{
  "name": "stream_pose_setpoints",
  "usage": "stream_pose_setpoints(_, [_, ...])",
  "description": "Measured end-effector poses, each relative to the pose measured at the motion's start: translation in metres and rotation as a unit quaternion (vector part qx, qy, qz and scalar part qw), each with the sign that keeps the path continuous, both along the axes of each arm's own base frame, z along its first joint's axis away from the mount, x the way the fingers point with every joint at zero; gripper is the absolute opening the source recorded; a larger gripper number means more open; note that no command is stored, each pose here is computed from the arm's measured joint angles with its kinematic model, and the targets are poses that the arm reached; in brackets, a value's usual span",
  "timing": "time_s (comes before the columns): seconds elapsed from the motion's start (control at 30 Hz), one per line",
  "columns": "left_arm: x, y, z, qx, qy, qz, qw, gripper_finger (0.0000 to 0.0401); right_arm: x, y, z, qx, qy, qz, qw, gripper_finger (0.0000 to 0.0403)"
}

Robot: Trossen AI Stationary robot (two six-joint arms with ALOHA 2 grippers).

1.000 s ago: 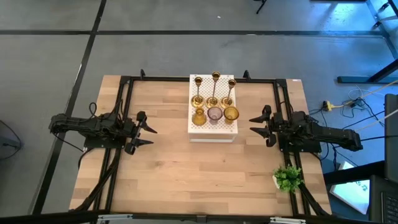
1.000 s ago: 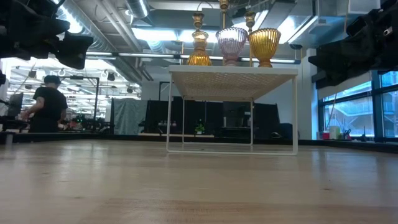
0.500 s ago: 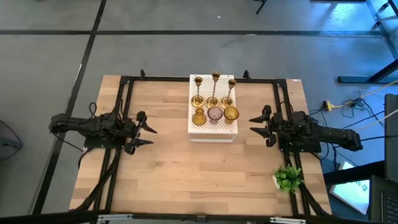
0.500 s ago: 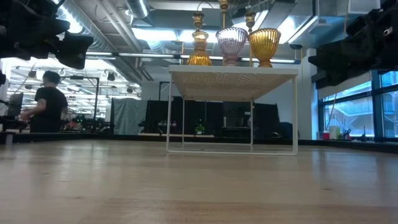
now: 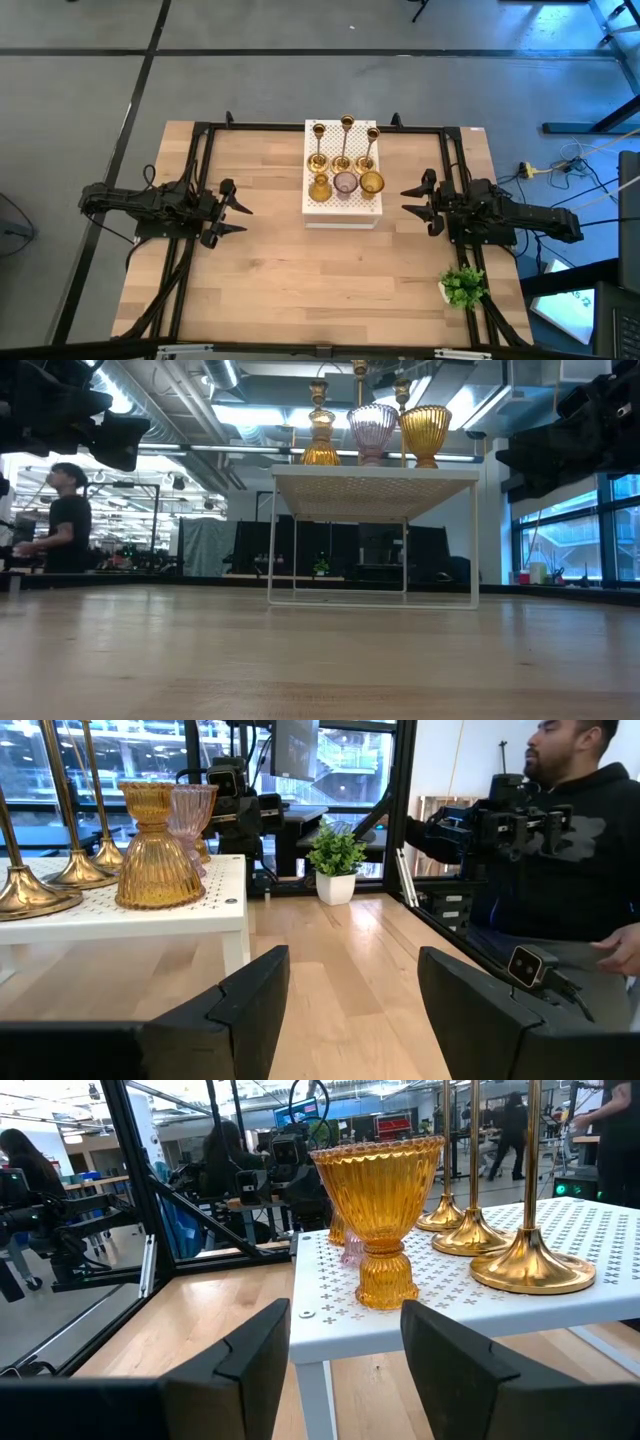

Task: Pick & Place candle stick holders
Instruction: Return to Home Position

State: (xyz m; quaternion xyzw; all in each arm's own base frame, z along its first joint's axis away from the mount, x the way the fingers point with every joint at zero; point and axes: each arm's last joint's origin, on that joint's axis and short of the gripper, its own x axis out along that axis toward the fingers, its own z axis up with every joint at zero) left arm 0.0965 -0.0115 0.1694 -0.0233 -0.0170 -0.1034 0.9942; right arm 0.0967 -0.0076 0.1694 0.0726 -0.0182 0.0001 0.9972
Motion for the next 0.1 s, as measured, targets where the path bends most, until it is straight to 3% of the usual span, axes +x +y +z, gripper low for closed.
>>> stream_pose_setpoints(0.1, [0.0000, 0.0000, 0.0001, 0.000, 0.000, 0.000, 1.000, 0.0218, 0.0000, 0.0000, 0.0000, 0.000, 0.000, 0.000, 1.000, 0.0195])
